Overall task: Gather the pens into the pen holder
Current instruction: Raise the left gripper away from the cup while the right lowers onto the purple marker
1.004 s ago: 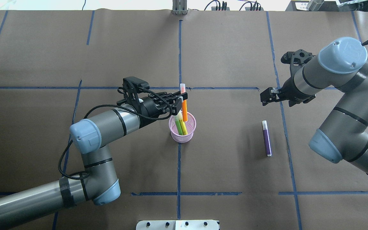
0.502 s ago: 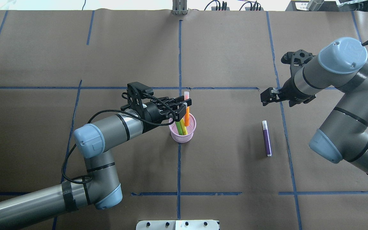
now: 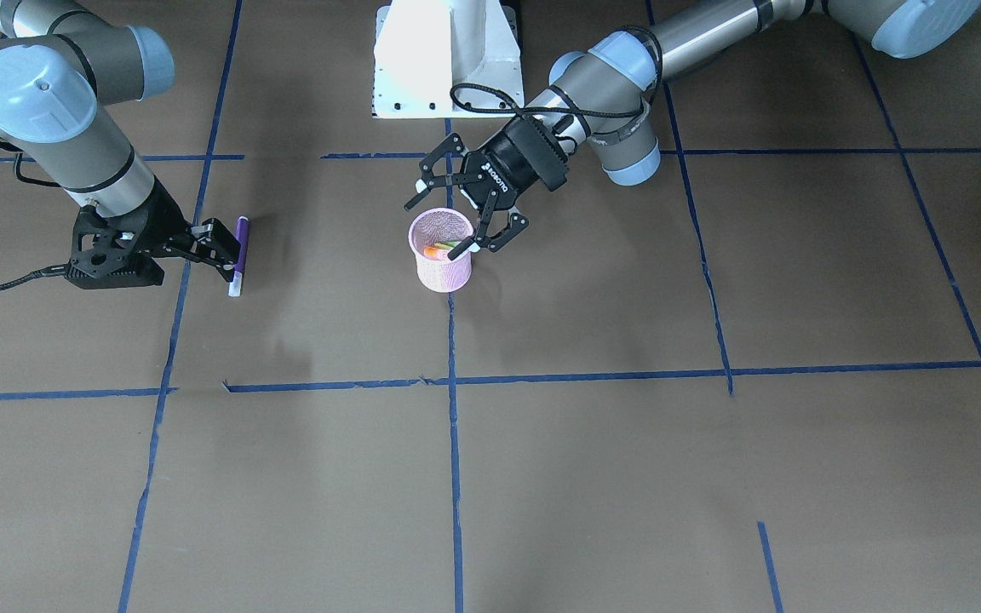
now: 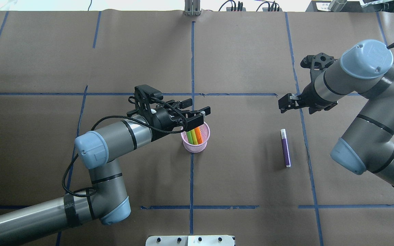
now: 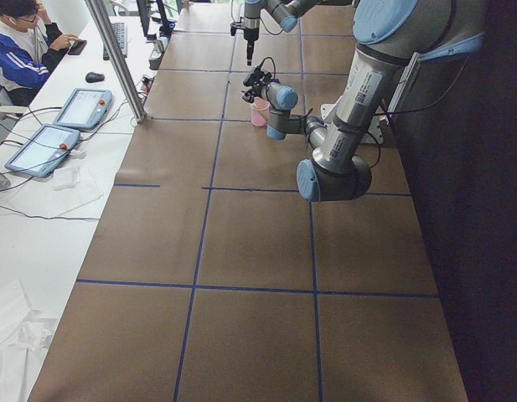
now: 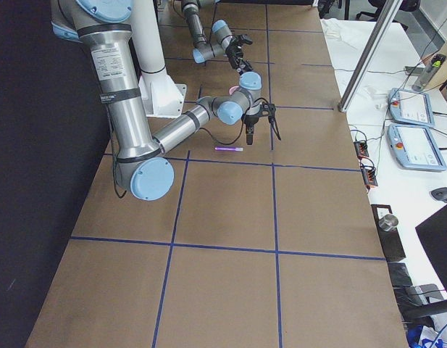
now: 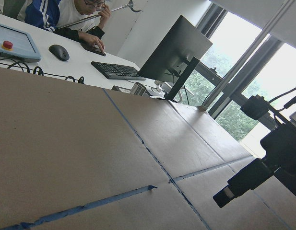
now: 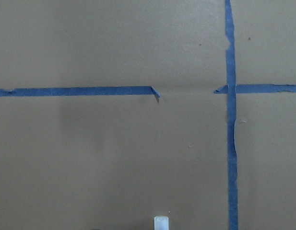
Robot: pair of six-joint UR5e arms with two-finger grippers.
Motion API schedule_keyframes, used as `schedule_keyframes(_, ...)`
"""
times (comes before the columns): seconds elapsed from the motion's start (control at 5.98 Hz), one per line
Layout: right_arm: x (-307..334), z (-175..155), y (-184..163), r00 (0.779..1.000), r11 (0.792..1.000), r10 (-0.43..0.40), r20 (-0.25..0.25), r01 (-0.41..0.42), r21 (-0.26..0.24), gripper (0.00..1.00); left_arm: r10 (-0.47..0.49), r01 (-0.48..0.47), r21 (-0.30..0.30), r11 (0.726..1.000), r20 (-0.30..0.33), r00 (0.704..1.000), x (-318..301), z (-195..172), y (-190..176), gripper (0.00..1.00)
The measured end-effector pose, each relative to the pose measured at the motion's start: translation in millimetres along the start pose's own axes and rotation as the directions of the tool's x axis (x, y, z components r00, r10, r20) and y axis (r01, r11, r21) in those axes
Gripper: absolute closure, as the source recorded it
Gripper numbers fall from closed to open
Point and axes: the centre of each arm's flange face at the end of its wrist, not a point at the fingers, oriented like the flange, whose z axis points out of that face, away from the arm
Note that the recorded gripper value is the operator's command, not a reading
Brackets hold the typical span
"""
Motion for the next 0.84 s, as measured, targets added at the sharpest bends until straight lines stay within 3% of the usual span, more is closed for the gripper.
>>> schedule_keyframes(0.33,-6,22,11,1.0,0.999,0.018,-0.018,-0.019,-0.033,0.0,0.017,-0.01,-0.076,0.997,0.09,0.996,17,-12,-61,0.0)
schedule_keyframes(0.67,-12,43,24,0.999,0.998,0.016,-0.042,-0.018,-0.053,0.0,0.034,0.017,-0.195,0.981,0.253,0.967,18,-40,-127,0.0)
schedule_keyframes(0.84,-12,53,28,0.998,0.998,0.03,-0.057,-0.033,-0.06,0.0,0.039,0.061,-0.281,0.958,0.335,0.941,3,-59,-164,0.0)
